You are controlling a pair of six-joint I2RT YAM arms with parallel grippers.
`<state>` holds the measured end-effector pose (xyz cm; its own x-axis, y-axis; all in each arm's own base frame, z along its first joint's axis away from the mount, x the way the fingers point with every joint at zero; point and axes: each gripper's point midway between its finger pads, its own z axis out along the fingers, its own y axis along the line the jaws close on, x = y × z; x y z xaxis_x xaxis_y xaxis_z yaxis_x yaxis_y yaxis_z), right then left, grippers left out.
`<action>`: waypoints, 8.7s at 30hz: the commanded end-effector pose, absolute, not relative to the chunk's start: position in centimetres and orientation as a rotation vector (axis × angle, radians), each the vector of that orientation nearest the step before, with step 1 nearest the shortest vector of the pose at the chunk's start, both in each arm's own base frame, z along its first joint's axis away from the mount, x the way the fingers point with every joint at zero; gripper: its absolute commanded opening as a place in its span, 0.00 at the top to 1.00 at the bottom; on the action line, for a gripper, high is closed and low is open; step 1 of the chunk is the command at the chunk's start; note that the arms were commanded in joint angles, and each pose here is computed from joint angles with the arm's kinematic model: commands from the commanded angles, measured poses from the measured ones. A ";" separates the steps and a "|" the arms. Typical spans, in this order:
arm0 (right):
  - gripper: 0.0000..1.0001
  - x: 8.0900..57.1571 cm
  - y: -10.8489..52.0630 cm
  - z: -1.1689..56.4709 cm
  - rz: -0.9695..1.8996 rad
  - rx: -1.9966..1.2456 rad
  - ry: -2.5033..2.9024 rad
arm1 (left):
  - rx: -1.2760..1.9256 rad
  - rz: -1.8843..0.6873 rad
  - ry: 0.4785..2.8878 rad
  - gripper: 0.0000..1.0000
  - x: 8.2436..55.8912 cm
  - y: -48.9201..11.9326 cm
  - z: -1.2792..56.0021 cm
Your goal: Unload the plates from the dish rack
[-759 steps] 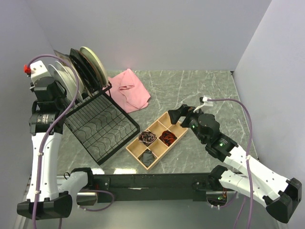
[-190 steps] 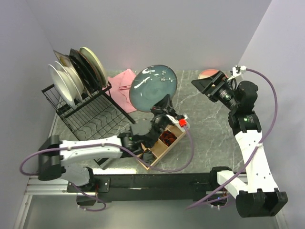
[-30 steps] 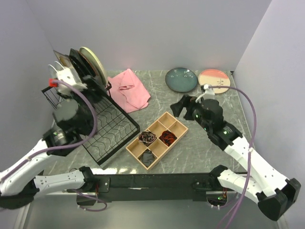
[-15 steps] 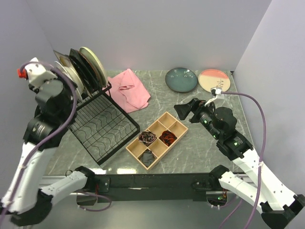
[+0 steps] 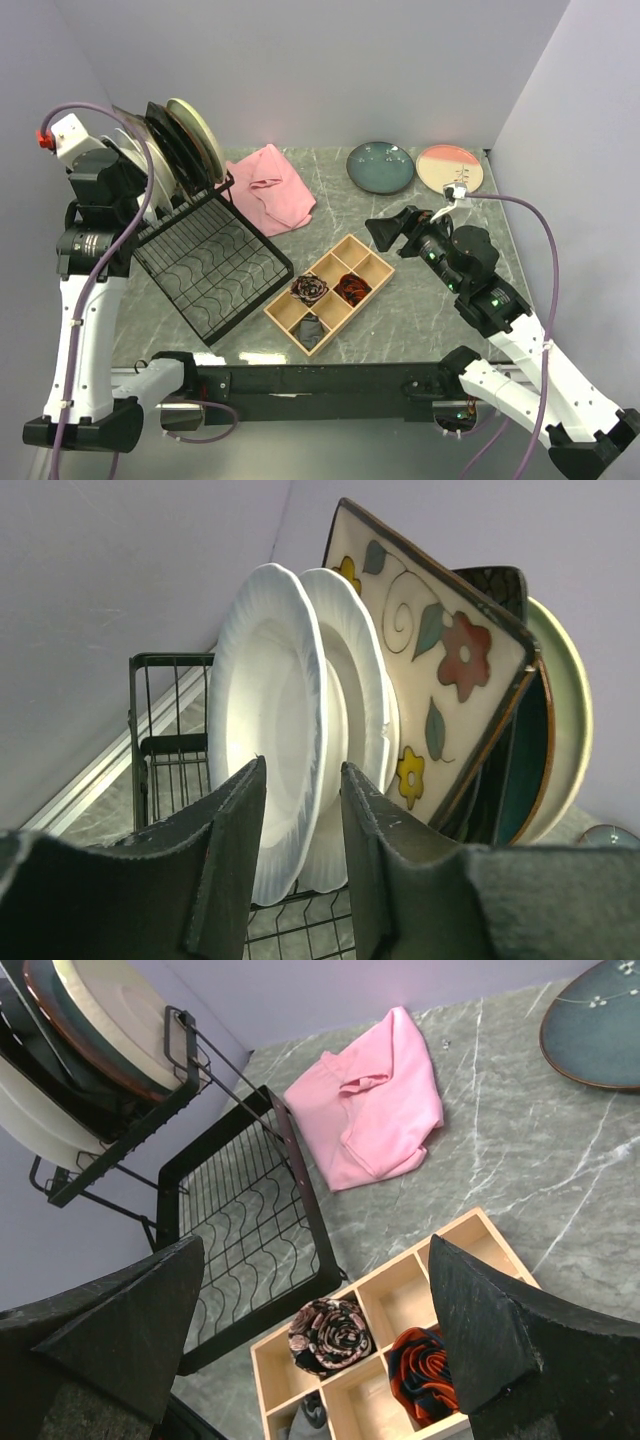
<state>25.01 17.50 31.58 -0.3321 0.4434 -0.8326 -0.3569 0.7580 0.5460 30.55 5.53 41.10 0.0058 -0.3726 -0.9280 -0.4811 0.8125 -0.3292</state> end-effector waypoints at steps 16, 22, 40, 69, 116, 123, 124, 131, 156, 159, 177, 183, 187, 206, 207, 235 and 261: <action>0.02 25.0 17.2 32.6 0.802 0.057 1.676 | -0.668 0.005 1.643 0.58 32.1 6.4 38.3; 0.02 25.0 17.1 32.5 0.796 0.059 1.675 | -0.652 -0.010 1.646 0.61 32.9 6.2 38.4; 0.01 24.9 17.0 32.6 0.794 0.062 1.668 | -0.641 0.014 1.669 0.82 33.3 6.4 37.3; 0.01 25.1 16.7 32.5 0.778 0.073 1.668 | -0.479 0.112 1.502 0.99 31.1 7.0 47.0; 0.01 25.1 16.7 33.5 0.788 0.083 1.651 | -0.232 -0.082 1.136 0.99 19.1 1.9 63.3; 0.01 25.4 16.6 33.4 0.777 0.097 1.657 | -0.164 -0.061 0.967 0.99 17.1 1.5 68.4; 0.01 25.5 16.6 33.5 0.778 0.101 1.652 | -0.147 -0.060 0.934 0.99 16.2 1.2 69.6; 0.01 26.1 16.6 34.0 0.748 0.094 1.662 | -0.028 -0.194 0.868 0.99 19.9 -1.3 72.5; 0.02 27.8 16.9 32.6 0.710 0.151 1.701 | 0.188 -0.311 0.919 0.99 28.6 -14.9 69.0; 0.02 28.1 15.2 32.4 0.646 0.243 1.700 | 0.248 -0.271 0.928 0.99 28.1 -18.6 66.5; 0.08 26.6 15.4 41.3 1.020 0.134 1.640 | 0.604 0.225 0.917 0.99 22.2 -31.7 45.3; 0.12 27.6 16.7 38.6 1.068 0.101 1.724 | 0.650 0.394 0.824 0.99 20.6 -33.9 42.2; 0.15 27.5 17.7 38.1 1.121 0.052 1.736 | 0.696 0.469 0.782 0.99 20.2 -35.8 39.8; 0.49 28.7 18.7 31.9 1.134 0.033 1.870 | 0.727 0.496 0.760 0.99 20.4 -38.0 36.7; 0.52 28.8 18.7 31.7 1.134 0.036 1.871 | 0.723 0.493 0.760 0.99 20.4 -37.9 36.7; 1.00 27.3 20.4 33.6 1.393 0.031 1.740 | 0.665 0.476 0.859 0.38 20.3 -38.6 34.8; 1.00 40.6 16.1 34.4 1.175 0.145 1.605 | 0.641 -0.924 1.440 0.01 15.1 -40.2 36.4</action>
<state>37.94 16.56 28.57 -0.5682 0.6005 -0.5626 -0.2909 0.4930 0.8199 15.71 -40.96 35.28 0.2550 0.0511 -0.9656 0.6835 0.6968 0.2174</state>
